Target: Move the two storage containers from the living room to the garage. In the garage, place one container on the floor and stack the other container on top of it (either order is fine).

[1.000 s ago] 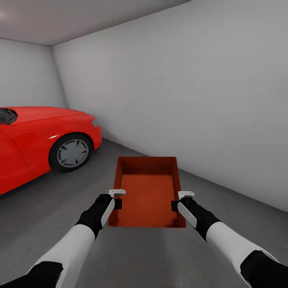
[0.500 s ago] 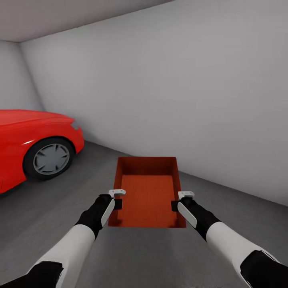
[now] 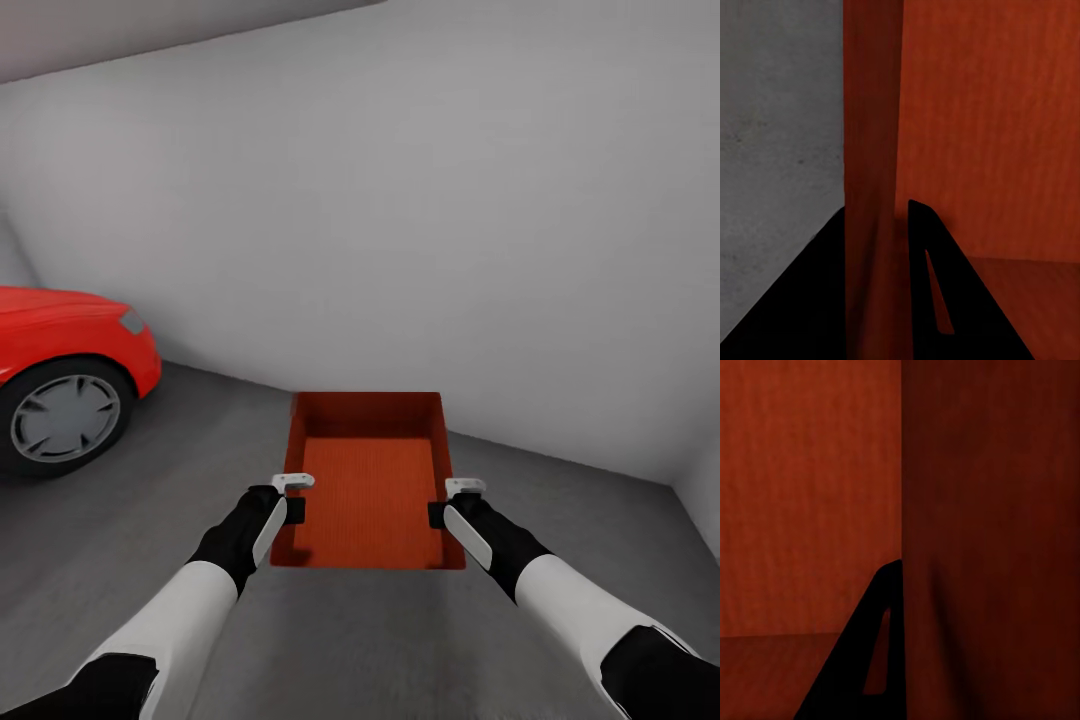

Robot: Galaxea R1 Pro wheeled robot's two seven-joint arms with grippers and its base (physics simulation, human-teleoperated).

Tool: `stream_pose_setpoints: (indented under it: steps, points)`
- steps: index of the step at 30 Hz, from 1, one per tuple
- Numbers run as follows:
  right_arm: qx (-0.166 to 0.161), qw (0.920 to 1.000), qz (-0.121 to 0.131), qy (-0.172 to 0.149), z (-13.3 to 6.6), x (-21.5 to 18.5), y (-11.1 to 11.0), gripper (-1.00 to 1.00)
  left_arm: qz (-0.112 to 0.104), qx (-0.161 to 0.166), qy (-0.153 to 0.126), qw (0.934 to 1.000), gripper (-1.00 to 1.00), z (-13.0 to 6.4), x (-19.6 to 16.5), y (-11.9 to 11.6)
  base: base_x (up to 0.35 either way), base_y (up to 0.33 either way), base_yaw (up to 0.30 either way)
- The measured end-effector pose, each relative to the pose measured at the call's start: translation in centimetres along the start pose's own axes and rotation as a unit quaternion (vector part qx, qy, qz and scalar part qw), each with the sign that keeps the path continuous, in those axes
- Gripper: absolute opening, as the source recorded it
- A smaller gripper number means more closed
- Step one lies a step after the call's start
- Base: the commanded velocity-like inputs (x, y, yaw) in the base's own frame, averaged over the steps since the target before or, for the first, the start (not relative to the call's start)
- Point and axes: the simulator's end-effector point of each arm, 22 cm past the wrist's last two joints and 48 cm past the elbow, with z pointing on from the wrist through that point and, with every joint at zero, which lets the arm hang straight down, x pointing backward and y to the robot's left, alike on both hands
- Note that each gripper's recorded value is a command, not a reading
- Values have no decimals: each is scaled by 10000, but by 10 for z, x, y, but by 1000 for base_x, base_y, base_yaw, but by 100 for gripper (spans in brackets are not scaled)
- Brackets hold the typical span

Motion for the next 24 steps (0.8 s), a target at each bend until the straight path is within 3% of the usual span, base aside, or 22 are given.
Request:
stream_pose_setpoints:
  steps: [24]
  points:
    - [0, 10000, 1, -1, 0, 0, 0, -100, 0, 0, -1, 10000, -100, 0, 0, 0, 9, 0, -285]
